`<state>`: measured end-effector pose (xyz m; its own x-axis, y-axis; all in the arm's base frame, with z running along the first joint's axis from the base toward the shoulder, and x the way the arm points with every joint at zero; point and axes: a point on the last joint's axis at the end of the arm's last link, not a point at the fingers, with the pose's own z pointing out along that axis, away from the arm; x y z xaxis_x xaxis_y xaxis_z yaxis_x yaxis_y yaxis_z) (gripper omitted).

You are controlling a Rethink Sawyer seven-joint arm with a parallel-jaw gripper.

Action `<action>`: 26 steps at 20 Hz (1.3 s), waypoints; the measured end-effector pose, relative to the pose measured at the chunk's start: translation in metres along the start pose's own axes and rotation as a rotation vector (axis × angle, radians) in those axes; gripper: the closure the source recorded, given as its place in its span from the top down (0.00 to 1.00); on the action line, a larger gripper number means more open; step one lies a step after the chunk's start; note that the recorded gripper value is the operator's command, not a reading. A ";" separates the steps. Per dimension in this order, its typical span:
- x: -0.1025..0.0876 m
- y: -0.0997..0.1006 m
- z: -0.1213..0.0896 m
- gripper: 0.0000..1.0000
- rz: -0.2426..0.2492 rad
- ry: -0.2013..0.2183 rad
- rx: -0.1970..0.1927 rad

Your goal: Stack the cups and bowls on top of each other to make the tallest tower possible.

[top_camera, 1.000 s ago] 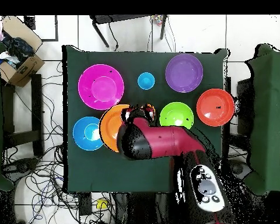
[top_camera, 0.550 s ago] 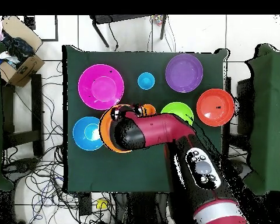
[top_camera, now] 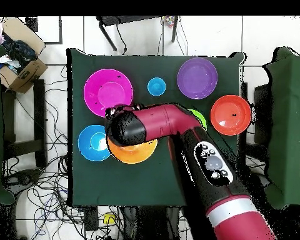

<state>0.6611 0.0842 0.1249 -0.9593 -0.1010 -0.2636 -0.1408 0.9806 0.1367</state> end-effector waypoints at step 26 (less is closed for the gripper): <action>-0.067 -0.085 0.091 1.00 -0.084 0.010 0.033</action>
<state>0.7600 0.0229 0.0439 -0.9469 -0.1851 -0.2630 -0.2132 0.9735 0.0824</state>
